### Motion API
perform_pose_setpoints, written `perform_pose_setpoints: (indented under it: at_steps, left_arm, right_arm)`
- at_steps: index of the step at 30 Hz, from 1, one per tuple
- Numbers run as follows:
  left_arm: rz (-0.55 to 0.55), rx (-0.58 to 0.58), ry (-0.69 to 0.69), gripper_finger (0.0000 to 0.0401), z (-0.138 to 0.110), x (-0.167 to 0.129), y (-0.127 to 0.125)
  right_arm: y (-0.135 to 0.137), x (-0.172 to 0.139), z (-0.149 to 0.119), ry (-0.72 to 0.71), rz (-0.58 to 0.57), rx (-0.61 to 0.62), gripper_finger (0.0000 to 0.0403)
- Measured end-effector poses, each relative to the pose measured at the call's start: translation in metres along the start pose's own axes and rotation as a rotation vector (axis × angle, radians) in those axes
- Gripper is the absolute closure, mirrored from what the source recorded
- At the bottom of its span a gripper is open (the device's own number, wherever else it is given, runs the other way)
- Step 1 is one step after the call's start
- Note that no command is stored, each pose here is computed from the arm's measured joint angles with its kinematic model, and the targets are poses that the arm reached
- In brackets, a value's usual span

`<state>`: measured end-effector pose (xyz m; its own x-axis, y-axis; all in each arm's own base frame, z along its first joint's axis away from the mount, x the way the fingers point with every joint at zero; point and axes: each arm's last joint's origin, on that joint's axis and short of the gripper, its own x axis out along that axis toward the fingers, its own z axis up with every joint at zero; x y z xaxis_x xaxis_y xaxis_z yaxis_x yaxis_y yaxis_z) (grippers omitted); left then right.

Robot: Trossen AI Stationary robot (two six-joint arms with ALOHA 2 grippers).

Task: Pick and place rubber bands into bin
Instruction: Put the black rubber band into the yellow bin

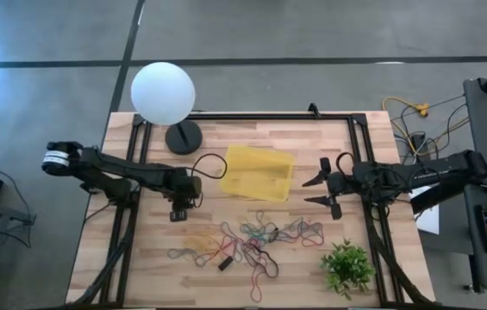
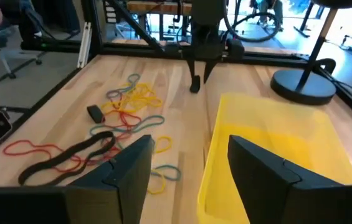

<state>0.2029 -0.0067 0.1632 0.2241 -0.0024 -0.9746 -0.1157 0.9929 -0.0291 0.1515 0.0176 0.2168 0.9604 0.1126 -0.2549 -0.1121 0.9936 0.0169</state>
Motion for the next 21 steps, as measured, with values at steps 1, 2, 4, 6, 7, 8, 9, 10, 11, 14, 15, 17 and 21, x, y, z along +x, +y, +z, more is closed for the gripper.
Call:
perform_pose_setpoints:
  at_steps: [1, 2, 4, 6, 7, 8, 9, 10, 11, 14, 15, 17, 21]
  left_arm:
    - [-0.002, -0.012, -0.008, 0.0288, 0.0, 0.0, 0.0]
    - [-0.003, -0.024, -0.01, 0.0288, 0.0, -0.001, 0.0]
    - [-0.009, -0.042, -0.008, 0.0288, -0.001, -0.002, 0.0]
    - [-0.014, -0.052, -0.006, 0.0288, -0.003, -0.003, -0.001]
    - [-0.014, -0.055, -0.002, 0.0288, -0.003, -0.004, -0.002]
    - [-0.015, -0.062, -0.001, 0.0288, -0.003, -0.003, -0.002]
    - [-0.014, -0.063, 0.007, 0.0288, -0.005, -0.003, -0.002]
    - [-0.012, -0.062, 0.021, 0.0288, -0.007, -0.002, -0.003]
    - [-0.01, -0.063, 0.032, 0.0288, -0.008, 0.0, -0.003]
    - [-0.004, -0.074, 0.063, 0.0288, -0.011, 0.006, -0.004]
    - [-0.003, -0.073, 0.069, 0.0288, -0.012, 0.007, -0.005]
    - [0.003, -0.07, 0.075, 0.0288, -0.011, 0.009, -0.005]
    - [0.008, -0.07, 0.081, 0.0288, -0.011, 0.01, -0.005]
  right_arm:
    - [0.0, -0.001, -0.001, -0.012, 0.001, -0.001, 0.0204]
    - [0.0, -0.001, -0.001, -0.033, 0.001, 0.0, 0.0204]
    - [0.0, -0.003, -0.003, -0.049, 0.001, 0.002, 0.0204]
    - [0.0, -0.004, -0.003, -0.07, 0.005, 0.003, 0.0204]
    - [0.0, -0.004, -0.005, -0.074, 0.006, 0.006, 0.0204]
    - [0.0, -0.005, -0.006, -0.075, 0.007, 0.006, 0.0204]
    - [0.0, -0.005, -0.007, -0.079, 0.011, 0.006, 0.0204]
    - [0.001, -0.004, -0.008, -0.08, 0.014, 0.005, 0.0204]
    - [0.001, -0.004, -0.008, -0.079, 0.015, 0.005, 0.0204]
    - [0.001, -0.004, -0.009, -0.081, 0.016, 0.013, 0.0204]
    - [0.001, -0.004, -0.009, -0.081, 0.016, 0.013, 0.0204]
    - [0.001, -0.004, -0.008, -0.083, 0.017, 0.009, 0.0204]
    - [0.001, -0.004, -0.008, -0.09, 0.017, 0.007, 0.0204]
